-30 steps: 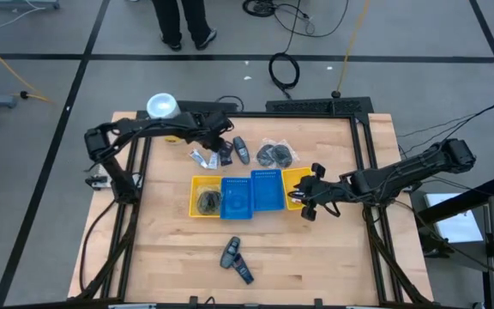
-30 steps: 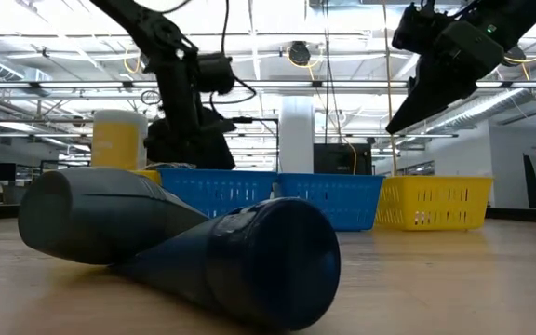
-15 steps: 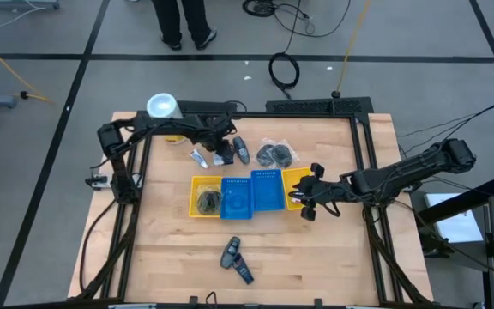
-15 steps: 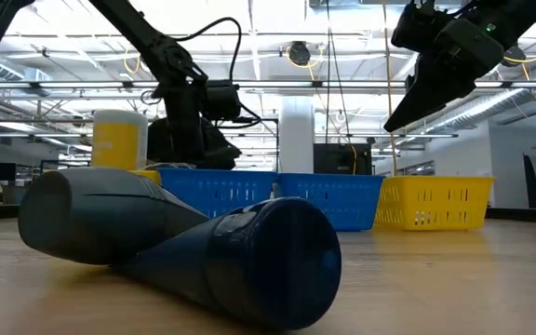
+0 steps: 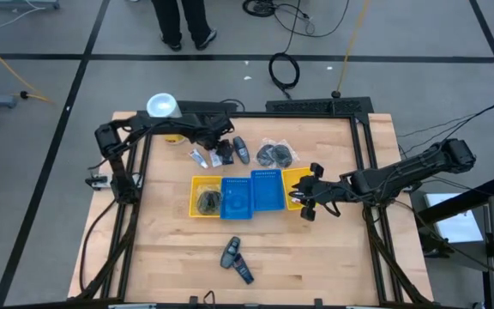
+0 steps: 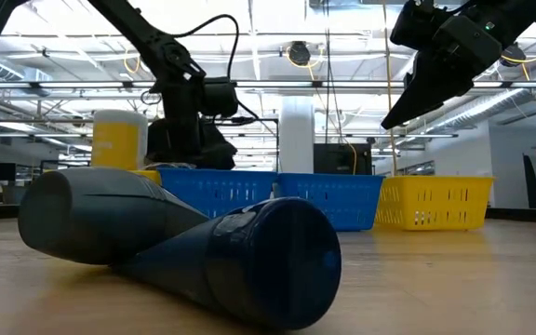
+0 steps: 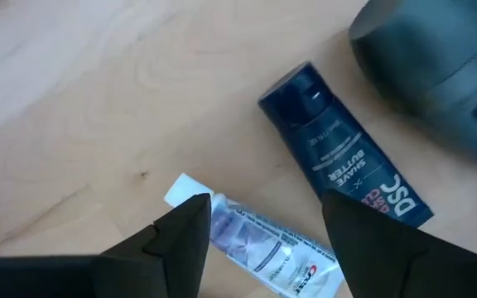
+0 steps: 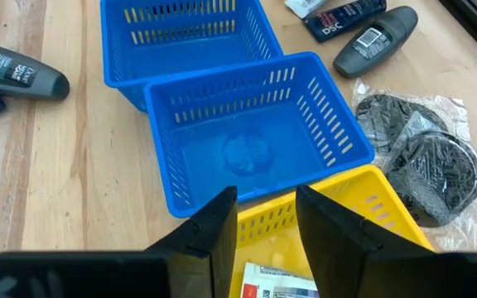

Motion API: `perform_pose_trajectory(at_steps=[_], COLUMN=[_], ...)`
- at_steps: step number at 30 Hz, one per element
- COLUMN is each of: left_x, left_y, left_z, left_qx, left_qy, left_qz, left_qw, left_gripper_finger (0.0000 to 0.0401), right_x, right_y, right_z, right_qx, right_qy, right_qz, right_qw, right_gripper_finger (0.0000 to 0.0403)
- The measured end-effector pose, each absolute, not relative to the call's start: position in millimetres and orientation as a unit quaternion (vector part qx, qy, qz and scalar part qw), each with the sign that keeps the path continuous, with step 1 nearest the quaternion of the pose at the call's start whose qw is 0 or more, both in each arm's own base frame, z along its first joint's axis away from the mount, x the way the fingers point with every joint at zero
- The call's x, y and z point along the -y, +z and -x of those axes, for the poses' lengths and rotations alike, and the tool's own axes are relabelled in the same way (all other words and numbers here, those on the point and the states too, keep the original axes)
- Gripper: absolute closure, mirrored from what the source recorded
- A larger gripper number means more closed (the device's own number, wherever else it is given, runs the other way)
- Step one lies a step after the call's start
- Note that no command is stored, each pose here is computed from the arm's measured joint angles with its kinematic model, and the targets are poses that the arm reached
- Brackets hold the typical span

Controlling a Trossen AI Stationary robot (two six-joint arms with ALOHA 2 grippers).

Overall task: Pick & Place Travel size toiletries
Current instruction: Put the toothpaste into the right yellow bin

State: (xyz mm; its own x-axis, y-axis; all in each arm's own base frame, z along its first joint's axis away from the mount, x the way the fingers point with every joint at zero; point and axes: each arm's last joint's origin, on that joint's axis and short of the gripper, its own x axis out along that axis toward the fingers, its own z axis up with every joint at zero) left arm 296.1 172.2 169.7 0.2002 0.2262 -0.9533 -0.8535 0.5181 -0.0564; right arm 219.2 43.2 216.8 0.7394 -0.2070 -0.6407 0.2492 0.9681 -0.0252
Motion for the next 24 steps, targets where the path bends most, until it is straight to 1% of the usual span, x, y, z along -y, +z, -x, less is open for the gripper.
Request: perform_pose_trajectory(at_steps=[4, 12, 17, 24], left_x=[-172.5, -182.8, -185.1, -187.3], left_y=[179.9, 171.3, 167.8, 166.5], left_z=[-292.8, -278.6, -278.8, -281.1], left_qx=[-0.479, -0.484, -0.475, -0.461], left_qy=[0.405, 0.468, 0.476, 0.478], left_qz=[0.332, 0.372, 0.391, 0.401], left_qw=[0.705, 0.64, 0.629, 0.631], left_gripper_finger=[0.0167, 0.0167, 0.0167, 0.0167], right_x=[-43.2, -43.3, -43.3, -43.3], right_y=[216.8, 216.6, 216.6, 216.6], right_z=[-219.2, -219.3, -219.3, -219.3], right_qx=[-0.34, -0.339, -0.339, -0.339], right_qy=[-0.123, -0.124, -0.124, -0.124], right_qz=[-0.032, -0.036, -0.036, -0.037], right_qw=[0.932, 0.932, 0.932, 0.932], right_gripper_finger=[0.0287, 0.0287, 0.0287, 0.0287])
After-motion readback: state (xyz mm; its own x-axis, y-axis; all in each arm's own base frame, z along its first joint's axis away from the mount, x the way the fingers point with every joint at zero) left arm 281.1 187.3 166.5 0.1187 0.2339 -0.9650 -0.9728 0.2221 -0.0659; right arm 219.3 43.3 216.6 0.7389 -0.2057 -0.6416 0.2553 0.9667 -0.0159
